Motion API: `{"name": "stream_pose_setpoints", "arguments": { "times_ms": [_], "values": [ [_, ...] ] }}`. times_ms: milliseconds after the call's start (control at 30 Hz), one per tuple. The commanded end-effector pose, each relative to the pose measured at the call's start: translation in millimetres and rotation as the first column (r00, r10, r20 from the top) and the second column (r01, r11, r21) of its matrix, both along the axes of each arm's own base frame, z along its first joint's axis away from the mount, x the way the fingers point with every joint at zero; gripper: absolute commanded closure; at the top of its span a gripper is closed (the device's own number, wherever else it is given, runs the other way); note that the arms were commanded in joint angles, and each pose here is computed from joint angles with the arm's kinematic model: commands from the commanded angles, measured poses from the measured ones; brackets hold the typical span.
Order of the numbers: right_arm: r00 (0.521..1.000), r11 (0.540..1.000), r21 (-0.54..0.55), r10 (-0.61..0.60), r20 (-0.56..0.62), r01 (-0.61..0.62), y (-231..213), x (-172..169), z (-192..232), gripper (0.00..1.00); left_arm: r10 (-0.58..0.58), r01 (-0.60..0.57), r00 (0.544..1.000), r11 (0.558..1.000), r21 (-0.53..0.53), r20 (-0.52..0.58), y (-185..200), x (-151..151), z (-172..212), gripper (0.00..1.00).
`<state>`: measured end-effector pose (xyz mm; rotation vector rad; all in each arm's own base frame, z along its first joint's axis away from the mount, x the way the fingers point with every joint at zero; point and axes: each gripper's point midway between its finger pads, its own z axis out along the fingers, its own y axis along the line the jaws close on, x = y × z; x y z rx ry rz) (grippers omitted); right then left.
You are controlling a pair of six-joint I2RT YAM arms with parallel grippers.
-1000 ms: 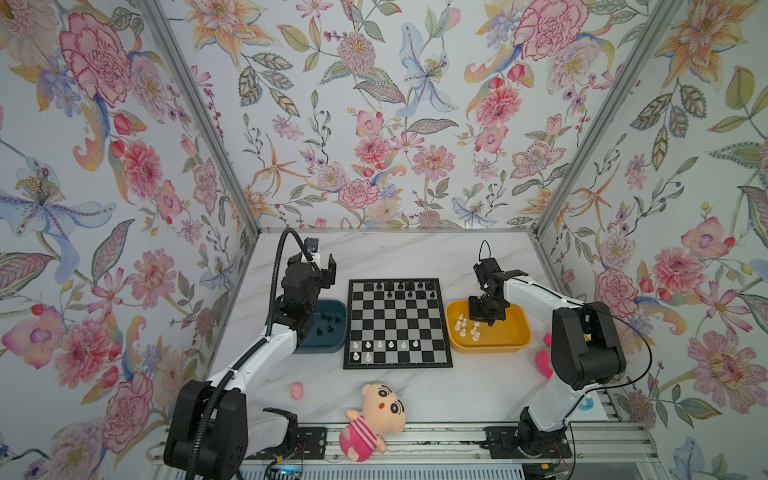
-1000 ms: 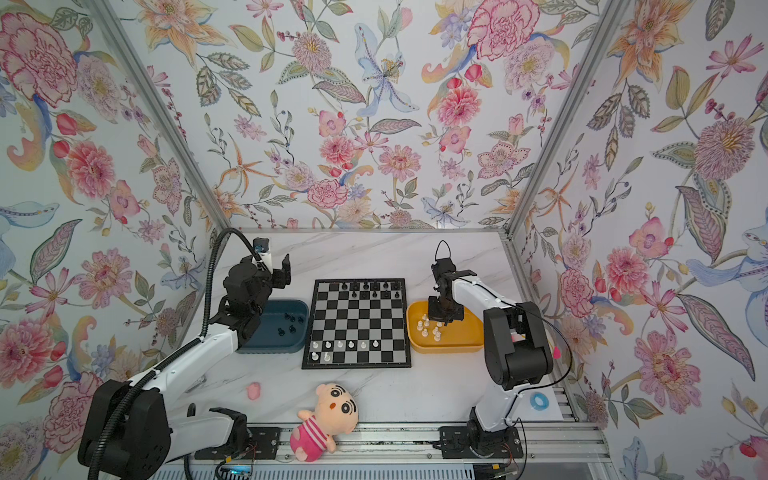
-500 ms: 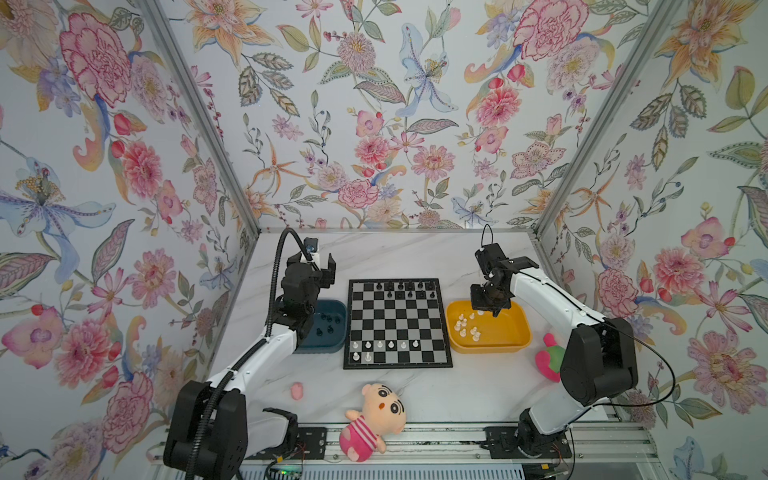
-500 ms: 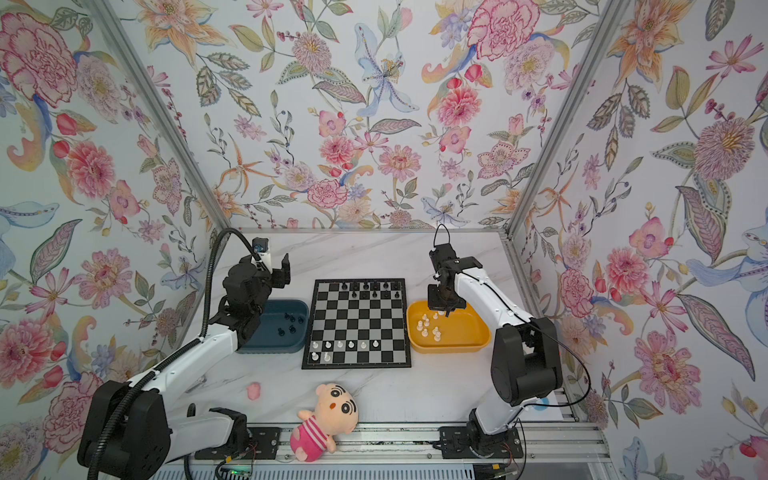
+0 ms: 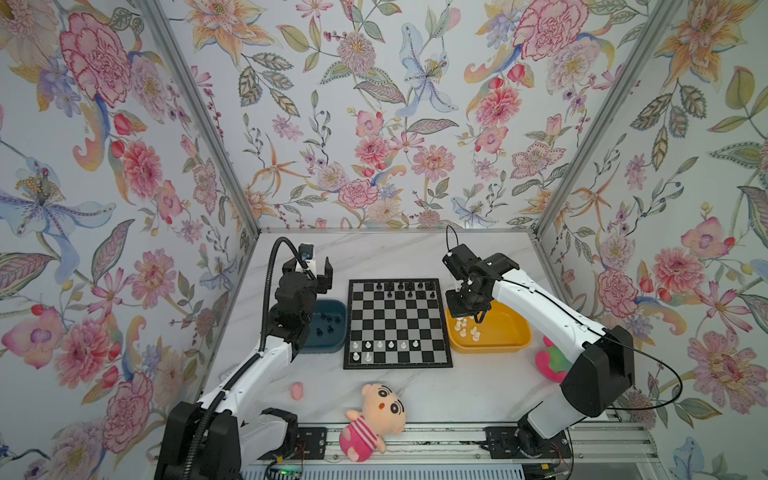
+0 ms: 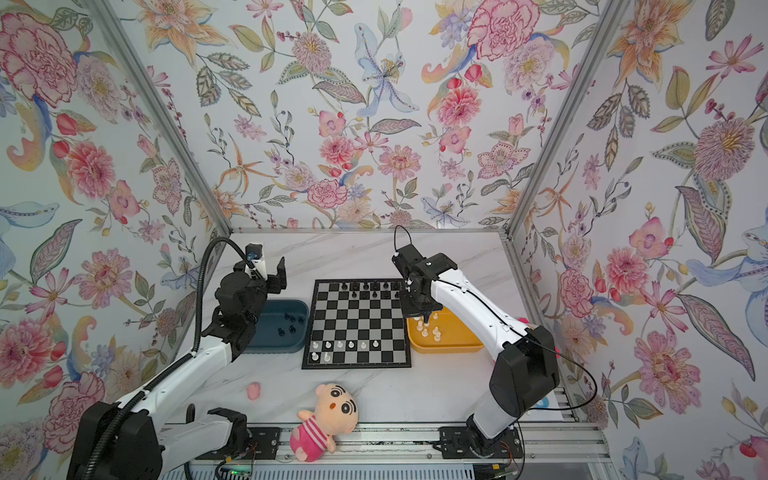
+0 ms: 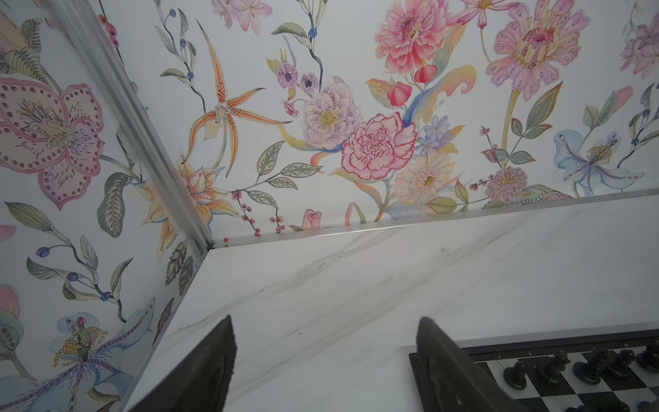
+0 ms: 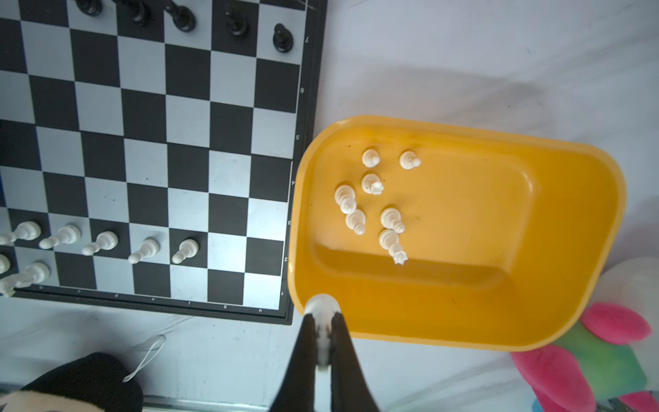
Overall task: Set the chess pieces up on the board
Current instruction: 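Carry the white pawn to the board's nearest rank and release it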
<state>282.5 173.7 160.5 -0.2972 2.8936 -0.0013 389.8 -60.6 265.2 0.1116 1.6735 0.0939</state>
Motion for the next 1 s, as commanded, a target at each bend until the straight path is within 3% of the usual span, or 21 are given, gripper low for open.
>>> {"name": "stream_pose_setpoints", "arguments": {
  "times_ms": [0, 400, 967],
  "values": [
    [1.000, 1.000, -0.014, 0.008, -0.018, -0.008, 12, -21, 4, 1.00, -0.034, 0.034, 0.998, 0.999, -0.011, 0.047, -6, -8, 9, 0.19],
    [0.997, 0.997, -0.004, 0.076, -0.005, -0.076, 50, -50, -33, 1.00, -0.072, 0.076, 0.994, 0.996, -0.050, 0.086, -12, -24, 16, 0.19],
    [0.994, 0.994, -0.004, 0.106, -0.035, -0.106, 69, -59, -82, 1.00, -0.075, 0.079, 0.994, 0.996, -0.047, 0.082, -15, -28, 16, 0.20]
  ]
}}
